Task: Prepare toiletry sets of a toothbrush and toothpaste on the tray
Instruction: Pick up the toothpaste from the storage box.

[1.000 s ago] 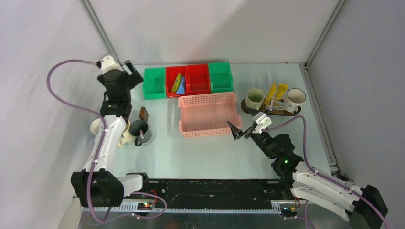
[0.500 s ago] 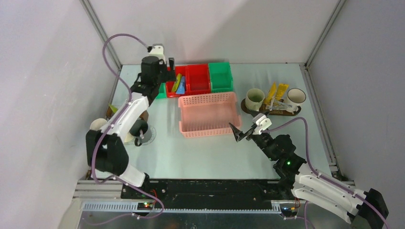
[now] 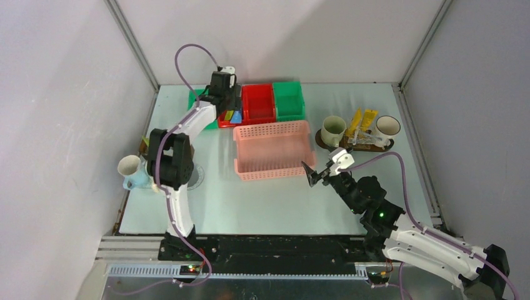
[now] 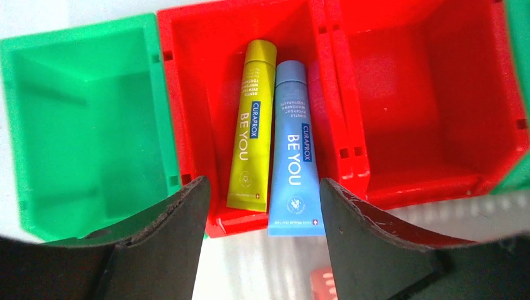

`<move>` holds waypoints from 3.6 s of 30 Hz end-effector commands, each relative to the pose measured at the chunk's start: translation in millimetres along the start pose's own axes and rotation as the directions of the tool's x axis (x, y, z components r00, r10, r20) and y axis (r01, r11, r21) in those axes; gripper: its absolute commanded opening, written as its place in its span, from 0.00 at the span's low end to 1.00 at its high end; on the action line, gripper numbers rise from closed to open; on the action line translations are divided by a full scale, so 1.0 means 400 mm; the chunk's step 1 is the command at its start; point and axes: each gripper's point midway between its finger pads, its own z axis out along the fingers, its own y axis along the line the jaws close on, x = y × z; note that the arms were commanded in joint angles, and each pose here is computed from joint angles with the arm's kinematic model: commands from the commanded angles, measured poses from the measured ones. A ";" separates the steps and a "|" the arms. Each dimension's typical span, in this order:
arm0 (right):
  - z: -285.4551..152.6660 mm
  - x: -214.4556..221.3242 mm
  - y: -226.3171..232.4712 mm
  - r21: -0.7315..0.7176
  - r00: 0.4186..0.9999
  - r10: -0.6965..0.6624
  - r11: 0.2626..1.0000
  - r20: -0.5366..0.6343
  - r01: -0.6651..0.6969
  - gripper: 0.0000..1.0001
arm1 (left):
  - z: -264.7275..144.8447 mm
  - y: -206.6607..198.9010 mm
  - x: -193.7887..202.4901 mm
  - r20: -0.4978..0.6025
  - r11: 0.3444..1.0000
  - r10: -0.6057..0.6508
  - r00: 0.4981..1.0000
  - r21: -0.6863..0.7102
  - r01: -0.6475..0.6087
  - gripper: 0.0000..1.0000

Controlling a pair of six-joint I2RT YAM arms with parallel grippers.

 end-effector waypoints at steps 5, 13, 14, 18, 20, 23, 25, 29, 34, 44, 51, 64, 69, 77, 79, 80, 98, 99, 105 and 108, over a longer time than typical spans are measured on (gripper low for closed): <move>0.016 -0.057 -0.012 0.038 1.000 -0.009 0.999 0.000 0.009 0.92 | 0.071 0.011 0.067 -0.145 0.999 -0.005 0.989 -0.039 -0.001 0.64; 0.030 -0.058 0.005 0.022 1.000 -0.026 0.999 -0.009 0.026 0.92 | 0.103 0.014 0.128 -0.234 0.999 -0.004 0.972 -0.041 -0.006 0.56; 0.031 -0.058 0.005 0.022 1.000 -0.030 0.999 -0.008 0.030 0.92 | 0.107 0.016 0.135 -0.243 0.999 -0.007 0.970 -0.044 -0.004 0.55; 0.034 -0.057 0.007 0.022 0.999 -0.033 0.999 -0.008 0.033 0.92 | 0.114 0.030 0.155 -0.267 0.997 -0.036 0.963 -0.070 0.018 0.52; 0.034 -0.056 0.009 0.019 0.999 -0.033 0.999 -0.010 0.033 0.92 | 0.118 0.045 0.168 -0.282 0.995 -0.066 0.957 -0.089 0.042 0.50; 0.034 -0.054 0.011 0.016 0.999 -0.031 0.999 -0.012 0.031 0.92 | 0.123 0.044 0.181 -0.296 0.992 -0.116 0.948 -0.074 0.098 0.46; 0.034 -0.051 0.013 0.014 0.999 -0.030 0.999 -0.016 0.031 0.92 | 0.128 0.035 0.193 -0.307 0.988 -0.153 0.939 -0.043 0.147 0.45; 0.033 -0.048 0.018 0.007 0.999 -0.024 1.000 -0.021 0.024 0.92 | 0.136 0.028 0.208 -0.325 0.979 -0.199 0.924 -0.020 0.204 0.46; 0.030 -0.044 0.022 -0.002 0.999 -0.020 1.000 -0.028 0.020 0.92 | 0.139 0.010 0.228 -0.364 0.960 -0.254 0.896 0.019 0.280 0.48; 0.026 -0.044 0.030 -0.012 1.000 -0.008 1.000 -0.030 0.008 0.92 | 0.095 -0.039 0.145 -0.254 0.940 -0.260 0.932 0.152 0.304 0.56; 0.025 -0.048 0.035 -0.013 1.000 -0.004 1.000 -0.025 0.004 0.92 | 0.058 -0.043 0.066 -0.121 0.956 -0.235 0.965 0.150 0.252 0.67; 0.020 -0.052 0.039 -0.003 1.000 0.001 1.000 -0.022 -0.001 0.92 | 0.076 0.052 0.057 -0.079 0.981 -0.190 0.979 -0.064 0.186 0.51; 0.020 -0.052 0.041 -0.001 1.000 0.002 1.000 -0.023 -0.002 0.92 | 0.091 0.055 0.075 -0.099 0.981 -0.188 0.977 -0.074 0.181 0.47; 0.022 -0.053 0.047 -0.003 1.000 0.002 1.000 -0.020 -0.002 0.92 | 0.118 0.050 0.131 -0.203 0.982 -0.184 0.962 -0.077 0.172 0.47; 0.022 -0.054 0.049 -0.005 1.000 0.002 1.000 -0.019 -0.002 0.92 | 0.122 0.053 0.143 -0.219 0.981 -0.188 0.957 -0.085 0.173 0.45; 0.023 -0.055 0.050 -0.006 1.000 0.002 1.000 -0.018 -0.002 0.92 | 0.125 0.057 0.151 -0.228 0.980 -0.193 0.954 -0.090 0.177 0.44; 0.020 -0.060 0.066 -0.027 1.000 -0.019 0.999 -0.010 0.018 0.92 | 0.122 0.065 0.161 -0.263 0.977 -0.214 0.941 -0.082 0.199 0.05; 0.020 -0.060 0.065 -0.026 1.000 -0.023 0.999 -0.010 0.023 0.92 | 0.114 0.066 0.148 -0.255 0.978 -0.208 0.944 -0.077 0.195 0.03; 0.019 -0.075 0.056 -0.025 0.997 -0.082 0.996 0.012 0.082 0.94 | 0.022 0.067 0.020 -0.174 0.986 -0.165 0.971 -0.030 0.162 0.00; 0.018 -0.083 0.055 -0.033 0.993 -0.116 0.993 0.026 0.117 0.94 | -0.030 0.067 -0.022 -0.154 0.992 -0.125 0.980 -0.010 0.125 0.00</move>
